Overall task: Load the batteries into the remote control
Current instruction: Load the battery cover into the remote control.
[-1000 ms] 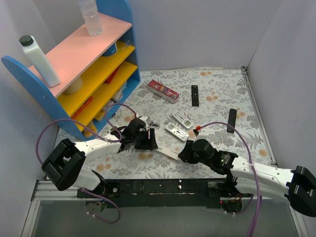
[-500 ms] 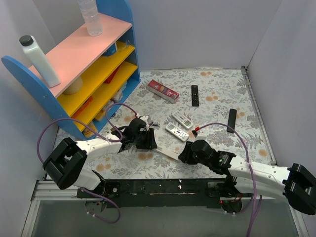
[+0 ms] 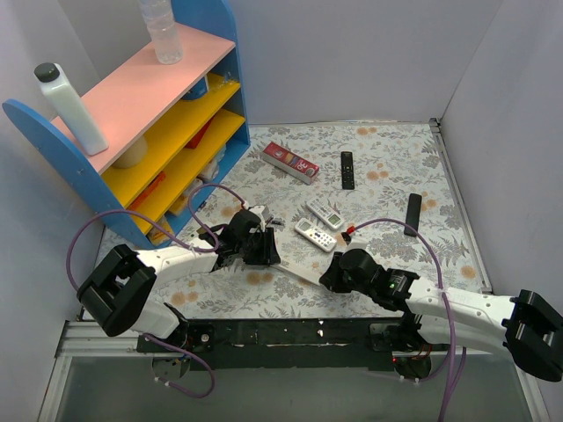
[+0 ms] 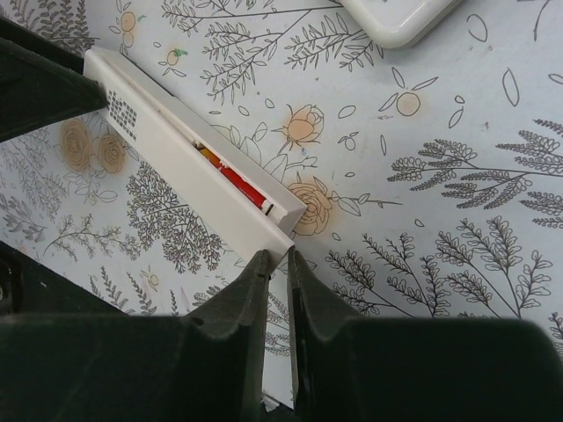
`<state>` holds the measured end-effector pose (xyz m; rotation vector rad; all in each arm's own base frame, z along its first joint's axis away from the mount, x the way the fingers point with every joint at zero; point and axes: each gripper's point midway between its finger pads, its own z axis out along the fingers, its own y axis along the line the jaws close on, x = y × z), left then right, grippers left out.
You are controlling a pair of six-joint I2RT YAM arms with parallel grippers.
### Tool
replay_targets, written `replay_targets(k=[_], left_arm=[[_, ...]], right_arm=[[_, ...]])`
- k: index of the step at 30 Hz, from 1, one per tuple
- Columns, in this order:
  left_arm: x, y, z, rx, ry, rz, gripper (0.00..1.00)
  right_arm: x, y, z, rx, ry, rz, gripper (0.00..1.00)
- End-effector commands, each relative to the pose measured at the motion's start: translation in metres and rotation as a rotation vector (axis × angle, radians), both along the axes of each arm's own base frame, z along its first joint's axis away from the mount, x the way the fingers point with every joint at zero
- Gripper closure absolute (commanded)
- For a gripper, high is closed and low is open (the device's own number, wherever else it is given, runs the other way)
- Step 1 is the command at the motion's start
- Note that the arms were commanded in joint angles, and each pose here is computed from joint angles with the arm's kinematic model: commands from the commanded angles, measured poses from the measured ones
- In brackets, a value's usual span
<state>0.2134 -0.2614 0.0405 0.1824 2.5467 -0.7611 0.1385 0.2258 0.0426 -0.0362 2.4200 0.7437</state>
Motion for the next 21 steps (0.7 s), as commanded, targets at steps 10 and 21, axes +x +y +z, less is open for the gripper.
replay_targets(k=[10,21], left_arm=[[-0.005,0.003,-0.001,0.003,-0.011,-0.012,0.54],[-0.005,0.000,0.003,-0.021,-0.018,-0.020,0.50]], right_arm=[[0.016,0.010,0.026,0.007,-0.072,0.005,0.81],[0.022,0.013,0.030,-0.009,-0.072,0.021,0.81]])
